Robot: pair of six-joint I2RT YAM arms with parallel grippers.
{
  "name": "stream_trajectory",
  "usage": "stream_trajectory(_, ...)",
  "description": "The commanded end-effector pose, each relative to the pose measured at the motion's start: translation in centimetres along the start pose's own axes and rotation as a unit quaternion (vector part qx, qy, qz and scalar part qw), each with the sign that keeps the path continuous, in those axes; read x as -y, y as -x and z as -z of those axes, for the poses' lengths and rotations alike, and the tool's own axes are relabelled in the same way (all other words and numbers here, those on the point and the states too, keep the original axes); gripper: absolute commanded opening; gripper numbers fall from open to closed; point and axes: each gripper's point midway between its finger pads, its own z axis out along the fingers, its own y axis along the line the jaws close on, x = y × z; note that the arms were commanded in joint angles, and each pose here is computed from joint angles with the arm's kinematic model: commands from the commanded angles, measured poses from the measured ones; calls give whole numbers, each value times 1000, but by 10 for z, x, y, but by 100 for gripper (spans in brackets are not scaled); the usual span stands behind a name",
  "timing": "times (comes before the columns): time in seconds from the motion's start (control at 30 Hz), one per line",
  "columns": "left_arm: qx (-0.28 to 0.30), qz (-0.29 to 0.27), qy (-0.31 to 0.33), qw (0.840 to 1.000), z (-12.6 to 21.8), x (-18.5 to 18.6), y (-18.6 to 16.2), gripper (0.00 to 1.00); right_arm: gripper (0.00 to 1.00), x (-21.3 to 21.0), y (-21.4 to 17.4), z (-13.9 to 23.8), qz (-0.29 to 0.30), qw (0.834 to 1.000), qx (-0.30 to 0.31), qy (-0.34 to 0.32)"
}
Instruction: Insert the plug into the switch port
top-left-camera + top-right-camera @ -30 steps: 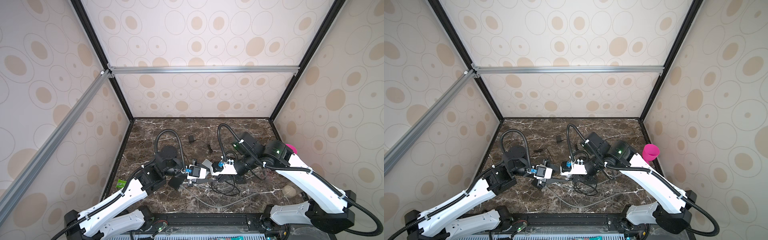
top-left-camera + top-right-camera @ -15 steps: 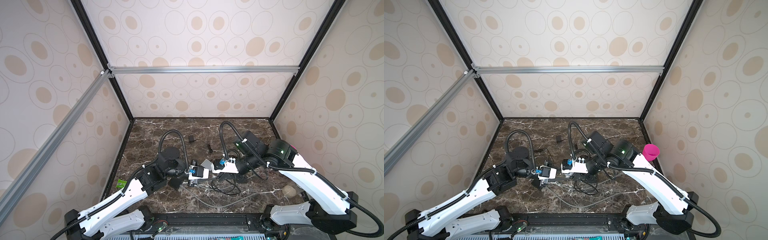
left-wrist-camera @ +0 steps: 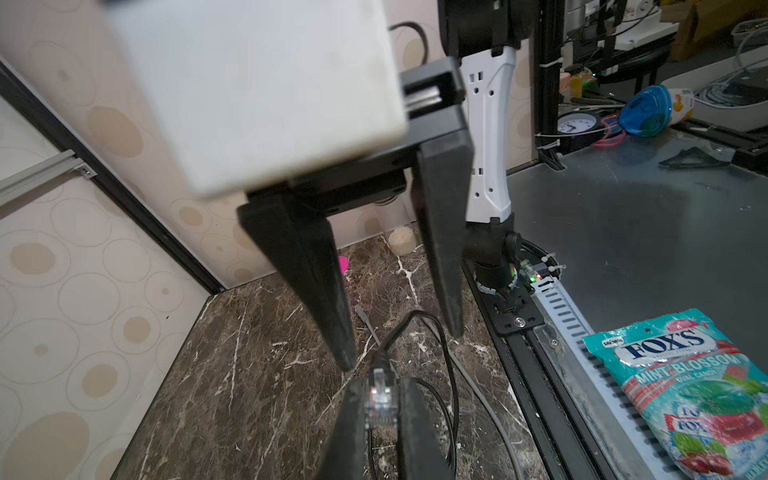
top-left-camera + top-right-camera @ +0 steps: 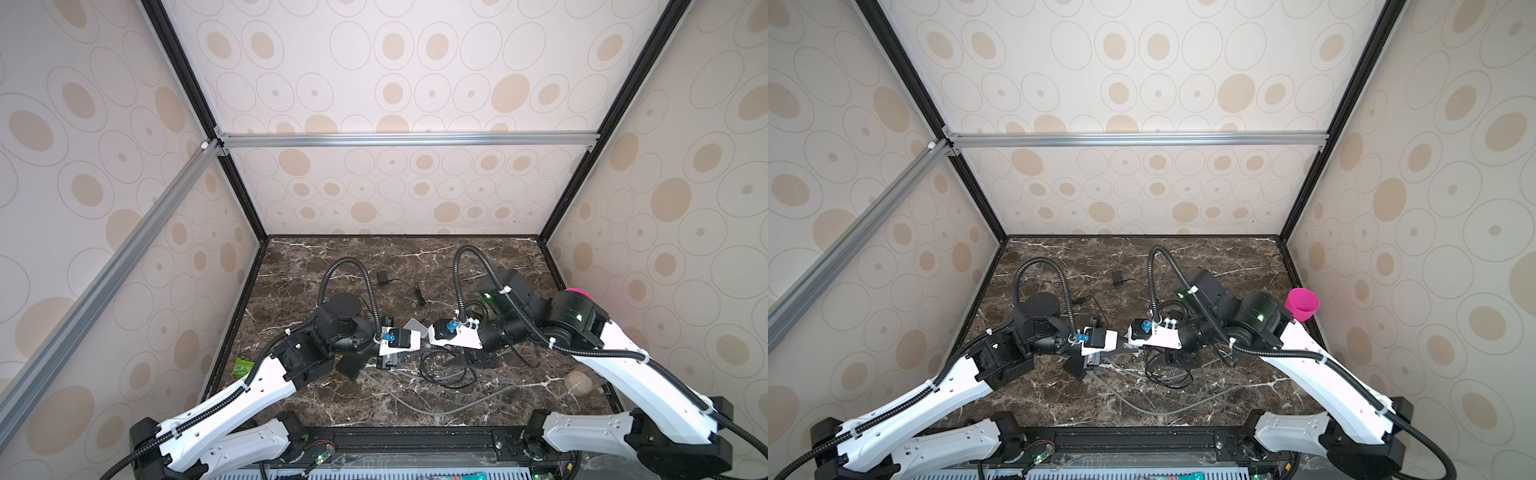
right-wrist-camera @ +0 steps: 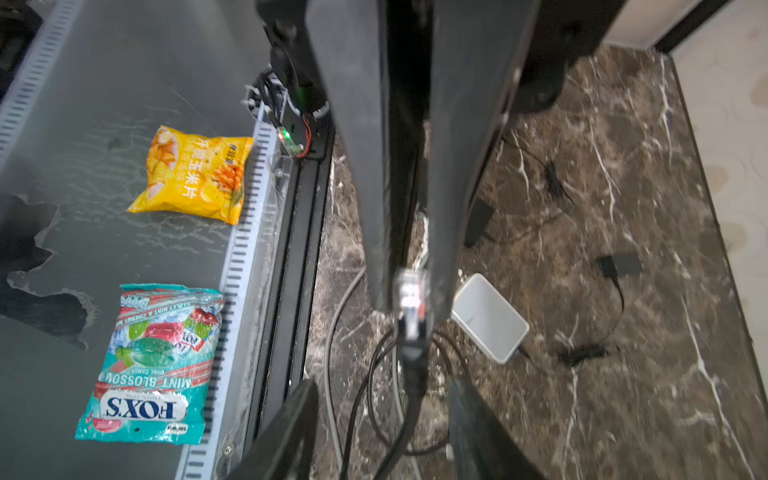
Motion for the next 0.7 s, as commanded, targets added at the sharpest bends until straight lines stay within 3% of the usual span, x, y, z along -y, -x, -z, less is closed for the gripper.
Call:
stream_trajectory(0.0, 25, 12, 46, 999, 5, -22, 26, 0, 57, 16, 9, 10, 8, 997, 40, -71)
stream_trajectory(0.1, 45, 21, 60, 997, 8, -25, 34, 0, 57, 36, 1, 9, -31, 991, 29, -128)
stream_trajectory(0.23, 55, 27, 60, 996, 8, -26, 36, 0, 55, 49, 6, 4, -62, 984, 60, -159)
stream_trajectory(0.43, 60, 34, 53, 996, 5, -25, 38, 0, 49, 53, 12, -7, -63, 984, 72, -151)
stream_trajectory(0.57, 57, 36, 53, 996, 5, -25, 36, 0, 33, 50, 19, -6, -56, 985, 87, -141)
stream_trajectory(0.67, 55, 37, 53, 996, 5, -25, 35, 0, 29, 42, 21, -4, -48, 986, 100, -127)
